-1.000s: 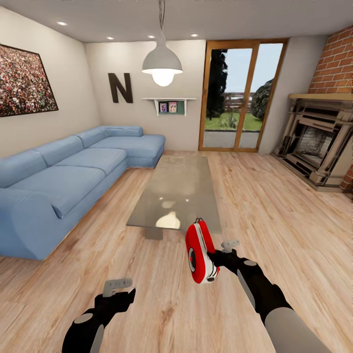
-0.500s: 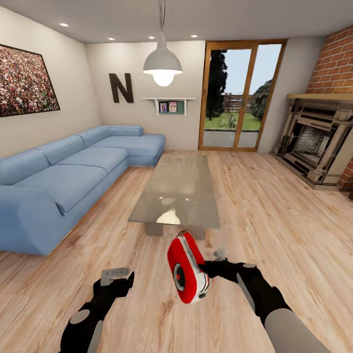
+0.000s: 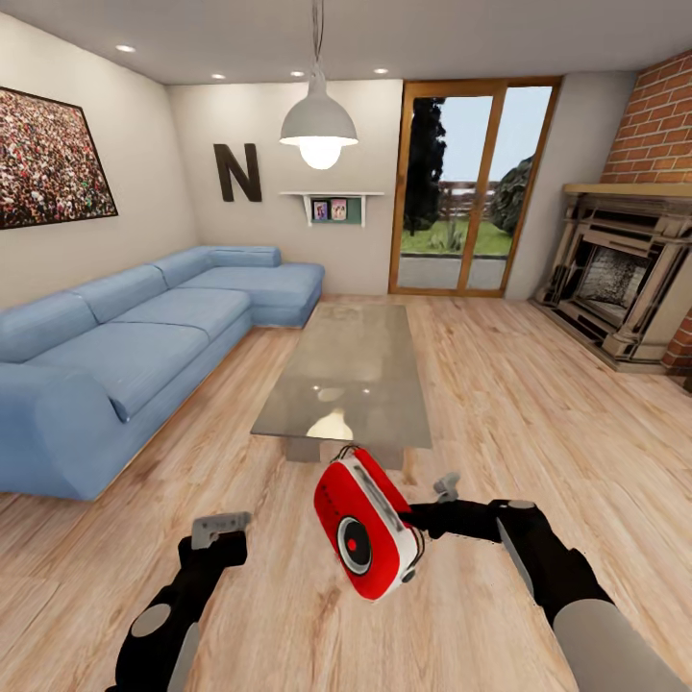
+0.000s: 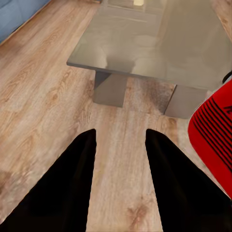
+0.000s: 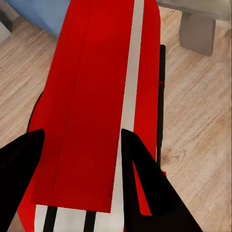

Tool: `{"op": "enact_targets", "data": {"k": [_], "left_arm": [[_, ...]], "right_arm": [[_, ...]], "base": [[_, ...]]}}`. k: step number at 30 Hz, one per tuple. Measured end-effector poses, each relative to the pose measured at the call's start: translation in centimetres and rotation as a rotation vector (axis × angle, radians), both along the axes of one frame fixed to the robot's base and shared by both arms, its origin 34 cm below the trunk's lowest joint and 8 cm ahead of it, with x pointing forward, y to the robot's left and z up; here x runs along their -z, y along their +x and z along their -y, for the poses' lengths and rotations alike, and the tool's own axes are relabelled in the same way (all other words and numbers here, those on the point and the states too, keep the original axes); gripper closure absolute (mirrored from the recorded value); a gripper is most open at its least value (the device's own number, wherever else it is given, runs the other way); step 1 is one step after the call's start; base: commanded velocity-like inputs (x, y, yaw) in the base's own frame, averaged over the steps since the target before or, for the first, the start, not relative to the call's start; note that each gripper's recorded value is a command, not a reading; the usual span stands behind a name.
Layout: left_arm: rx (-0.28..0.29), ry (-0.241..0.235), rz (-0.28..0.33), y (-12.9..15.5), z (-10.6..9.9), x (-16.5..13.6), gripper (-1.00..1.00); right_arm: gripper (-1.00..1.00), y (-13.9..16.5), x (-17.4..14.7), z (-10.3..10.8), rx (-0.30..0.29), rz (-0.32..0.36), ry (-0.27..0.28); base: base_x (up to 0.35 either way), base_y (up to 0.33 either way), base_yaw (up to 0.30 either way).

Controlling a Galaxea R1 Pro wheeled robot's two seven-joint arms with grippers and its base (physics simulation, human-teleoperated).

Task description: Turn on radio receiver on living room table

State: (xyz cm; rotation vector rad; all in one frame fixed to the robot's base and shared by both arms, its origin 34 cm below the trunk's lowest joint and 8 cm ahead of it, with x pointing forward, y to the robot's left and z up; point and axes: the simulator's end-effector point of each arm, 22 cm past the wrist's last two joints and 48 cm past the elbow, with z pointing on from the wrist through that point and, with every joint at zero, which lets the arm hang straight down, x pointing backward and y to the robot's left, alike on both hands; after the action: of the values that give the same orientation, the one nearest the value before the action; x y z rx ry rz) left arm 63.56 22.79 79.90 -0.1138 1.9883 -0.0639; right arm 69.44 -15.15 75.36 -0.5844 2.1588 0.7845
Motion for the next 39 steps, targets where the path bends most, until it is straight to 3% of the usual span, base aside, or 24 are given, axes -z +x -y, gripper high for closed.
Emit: {"op": "enact_targets", "data": {"k": [6, 9, 10, 11, 12, 15, 18, 22, 26, 31, 35, 39], "left_arm": [[0.003, 0.001, -0.004, 0.0, 0.1, 0.0, 1.00], [0.055, 0.026, 0.002, 0.0, 1.9, -0.2, 1.00], [0.087, 0.052, 0.004, 0.0, 2.9, -0.3, 1.00], [0.171, 0.092, 0.011, -0.1, 5.5, -0.5, 1.00], [0.223, 0.098, 0.015, -0.3, 7.1, -0.6, 1.00], [0.416, 0.060, 0.021, -1.6, 12.4, -0.8, 1.00], [0.486, 0.038, 0.018, -2.2, 14.1, -0.7, 1.00], [0.514, 0.034, -0.037, -3.1, 14.8, 1.2, 1.00], [0.523, 0.091, -0.101, -3.7, 14.7, 2.9, 1.00], [0.553, 0.126, -0.169, -2.9, 16.4, 5.6, 1.00], [0.557, 0.144, -0.177, -2.4, 16.3, 6.0, 1.00], [0.552, 0.174, -0.148, -1.7, 16.0, 4.8, 1.00]], "right_arm": [[1.00, 1.4, -1.5, 2.9, 0.078, 0.029, 0.039], [1.00, 0.9, -1.9, 2.6, 0.056, 0.021, 0.072], [1.00, 0.7, -2.0, 2.4, 0.046, 0.019, 0.079], [1.00, 0.4, -2.2, 2.2, 0.026, 0.015, 0.093], [1.00, 0.2, -2.3, 2.0, 0.016, 0.013, 0.101], [1.00, -0.6, -2.6, 1.1, -0.028, 0.004, 0.130], [1.00, -1.5, -3.3, 0.4, -0.076, -0.004, 0.168], [1.00, -2.2, -3.8, -0.2, -0.116, -0.008, 0.200], [1.00, -2.3, -3.9, -0.3, -0.121, -0.008, 0.203], [1.00, -2.4, -4.0, -0.3, -0.124, -0.008, 0.205], [1.00, -2.4, -4.0, -0.3, -0.124, -0.010, 0.207], [1.00, -2.4, -4.0, -0.4, -0.125, -0.011, 0.206]], "base": [[0.000, 0.000, 0.000], [0.000, 0.000, 0.000], [0.000, 0.000, 0.000], [0.000, 0.000, 0.000], [0.000, 0.000, 0.000], [0.000, 0.000, 0.000], [0.000, 0.000, 0.000], [0.000, 0.000, 0.000], [0.000, 0.000, 0.000], [0.000, 0.000, 0.000], [0.000, 0.000, 0.000], [0.000, 0.000, 0.000]]}}
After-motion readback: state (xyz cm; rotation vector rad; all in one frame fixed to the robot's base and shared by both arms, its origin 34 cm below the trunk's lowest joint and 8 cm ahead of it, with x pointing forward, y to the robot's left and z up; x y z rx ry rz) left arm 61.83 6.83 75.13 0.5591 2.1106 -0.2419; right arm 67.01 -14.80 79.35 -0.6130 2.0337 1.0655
